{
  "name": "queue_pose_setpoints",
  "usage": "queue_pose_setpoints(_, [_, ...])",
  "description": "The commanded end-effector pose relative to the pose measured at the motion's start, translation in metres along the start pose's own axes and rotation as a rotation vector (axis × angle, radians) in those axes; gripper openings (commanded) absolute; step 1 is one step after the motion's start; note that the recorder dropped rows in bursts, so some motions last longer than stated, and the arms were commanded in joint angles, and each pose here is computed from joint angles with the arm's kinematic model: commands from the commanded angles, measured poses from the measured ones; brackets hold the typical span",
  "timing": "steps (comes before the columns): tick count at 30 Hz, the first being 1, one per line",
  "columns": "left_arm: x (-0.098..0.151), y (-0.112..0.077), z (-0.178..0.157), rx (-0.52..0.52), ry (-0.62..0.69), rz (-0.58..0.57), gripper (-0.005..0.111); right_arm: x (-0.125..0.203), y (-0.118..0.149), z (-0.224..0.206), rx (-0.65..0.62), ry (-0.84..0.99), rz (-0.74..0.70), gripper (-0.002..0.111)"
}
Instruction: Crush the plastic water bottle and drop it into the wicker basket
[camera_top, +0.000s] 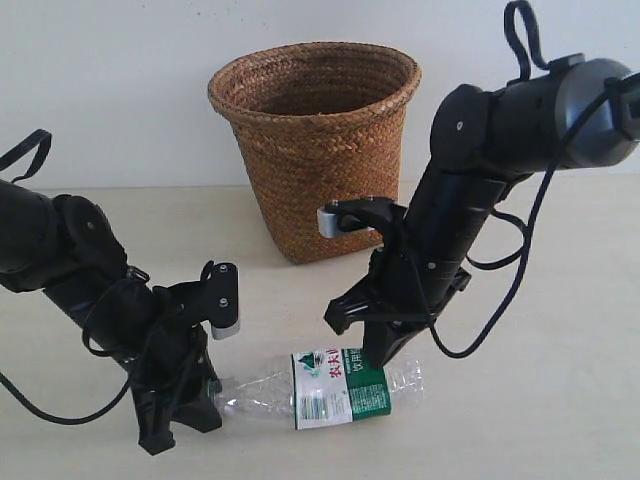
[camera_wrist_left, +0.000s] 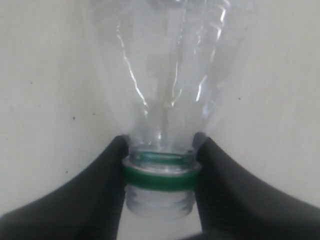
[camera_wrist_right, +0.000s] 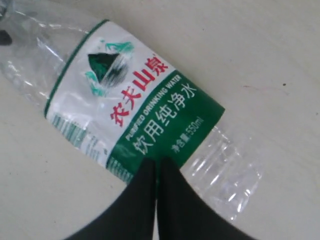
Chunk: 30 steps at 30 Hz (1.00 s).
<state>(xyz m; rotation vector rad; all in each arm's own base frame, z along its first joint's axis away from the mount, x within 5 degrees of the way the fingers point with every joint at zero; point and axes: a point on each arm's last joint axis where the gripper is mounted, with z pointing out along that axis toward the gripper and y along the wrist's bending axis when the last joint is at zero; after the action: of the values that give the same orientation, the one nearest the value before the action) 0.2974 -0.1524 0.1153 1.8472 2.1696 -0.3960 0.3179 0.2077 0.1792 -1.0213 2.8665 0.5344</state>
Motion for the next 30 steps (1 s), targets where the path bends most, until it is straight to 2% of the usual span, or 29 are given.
queue_pose_setpoints(1, [0.0, 0.0, -0.001, -0.009, -0.001, -0.008, 0.005, 0.003, -0.013, 0.021, 0.041, 0.072, -0.01, 0.0])
queue_pose_setpoints(11, [0.0, 0.001, -0.001, -0.012, -0.001, -0.008, 0.005, 0.014, -0.037, 0.09, 0.029, 0.23, 0.036, 0.0])
queue_pose_setpoints(17, [0.0, 0.001, -0.001, -0.012, -0.005, -0.013, 0.005, 0.022, -0.038, 0.099, 0.001, 0.312, 0.076, 0.0])
queue_pose_setpoints(23, [0.0, 0.001, -0.001, -0.012, -0.005, -0.013, 0.005, 0.012, -0.021, 0.067, -0.051, 0.215, 0.092, 0.0])
queue_pose_setpoints(30, [-0.001, 0.001, -0.001, -0.016, -0.008, -0.017, 0.005, -0.002, 0.017, -0.019, -0.119, -0.079, 0.026, 0.0])
